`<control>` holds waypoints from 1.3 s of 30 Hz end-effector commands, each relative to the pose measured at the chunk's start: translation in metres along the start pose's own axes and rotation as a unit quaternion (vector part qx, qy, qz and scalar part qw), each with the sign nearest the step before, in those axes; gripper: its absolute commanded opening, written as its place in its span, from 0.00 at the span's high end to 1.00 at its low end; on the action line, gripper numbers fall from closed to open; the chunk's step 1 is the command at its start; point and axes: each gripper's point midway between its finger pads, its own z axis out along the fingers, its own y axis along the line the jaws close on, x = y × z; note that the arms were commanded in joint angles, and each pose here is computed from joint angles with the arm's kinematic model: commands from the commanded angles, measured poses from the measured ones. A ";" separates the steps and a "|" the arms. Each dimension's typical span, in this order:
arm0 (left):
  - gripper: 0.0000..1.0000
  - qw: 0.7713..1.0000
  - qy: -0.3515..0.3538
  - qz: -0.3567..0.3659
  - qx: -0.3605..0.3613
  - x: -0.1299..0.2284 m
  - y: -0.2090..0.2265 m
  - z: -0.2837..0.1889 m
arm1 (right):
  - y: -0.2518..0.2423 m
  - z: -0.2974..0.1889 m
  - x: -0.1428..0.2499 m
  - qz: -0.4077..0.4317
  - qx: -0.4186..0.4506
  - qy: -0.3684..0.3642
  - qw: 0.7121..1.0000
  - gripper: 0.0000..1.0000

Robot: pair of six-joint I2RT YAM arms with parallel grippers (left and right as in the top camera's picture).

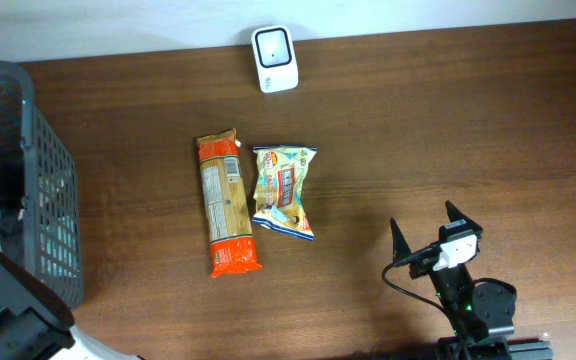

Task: Scan the item barcode
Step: 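Grasp the white shampoo tube from the basket and lay it left of the bar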

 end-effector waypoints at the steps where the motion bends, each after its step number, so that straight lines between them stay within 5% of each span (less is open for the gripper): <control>1: 0.01 1.000 -0.003 0.009 0.019 -0.005 -0.011 0.010 | 0.003 0.000 0.003 0.006 -0.006 0.003 1.000 0.01; 6: 0.00 0.999 0.027 0.007 -0.028 0.015 0.014 0.060 | 0.003 0.000 0.003 0.006 -0.006 0.003 1.000 0.01; 7: 0.12 0.999 0.033 0.008 -0.032 0.019 0.017 0.067 | 0.003 0.000 0.003 0.006 -0.006 0.003 1.000 0.01; 10: 0.84 0.999 0.036 0.008 -0.032 0.020 0.017 0.068 | 0.003 0.000 0.003 0.006 -0.006 0.003 1.000 0.01; 11: 0.98 0.999 0.040 0.008 -0.028 0.021 0.016 0.068 | 0.003 0.000 0.003 0.006 -0.006 0.003 1.000 0.01; 14: 1.00 0.998 0.058 0.007 0.020 0.024 -0.004 0.051 | 0.003 0.000 0.003 0.006 -0.006 0.003 1.000 0.01; 18: 1.00 0.992 -0.026 0.070 0.104 -0.011 -0.052 -0.043 | 0.003 0.000 0.003 0.006 -0.006 0.003 1.000 0.01; 21: 1.00 0.959 -0.191 0.120 0.173 -0.044 -0.084 -0.198 | 0.003 0.000 0.003 0.006 -0.006 0.003 1.000 0.01; 24: 1.00 0.924 -0.317 0.113 0.180 -0.058 -0.071 -0.301 | 0.003 0.000 0.003 0.006 -0.006 0.003 1.000 0.01; 27: 1.00 0.873 -0.381 0.183 0.245 -0.027 -0.082 -0.387 | 0.003 0.000 0.003 0.006 -0.006 0.003 1.000 0.01; 29: 1.00 0.855 -0.323 0.279 0.293 0.031 -0.112 -0.388 | 0.003 0.000 0.003 0.006 -0.006 0.003 1.000 0.01; 32: 1.00 0.841 -0.147 0.436 0.283 0.141 -0.141 -0.314 | 0.003 0.000 0.003 0.006 -0.006 0.003 1.000 0.01; 36: 1.00 0.815 0.091 0.557 0.131 0.259 -0.129 -0.175 | 0.003 0.000 0.003 0.006 -0.006 0.003 1.000 0.01; 39: 1.00 0.794 0.187 0.576 0.049 0.292 -0.103 -0.105 | 0.003 0.000 0.003 0.006 -0.006 0.003 1.000 0.01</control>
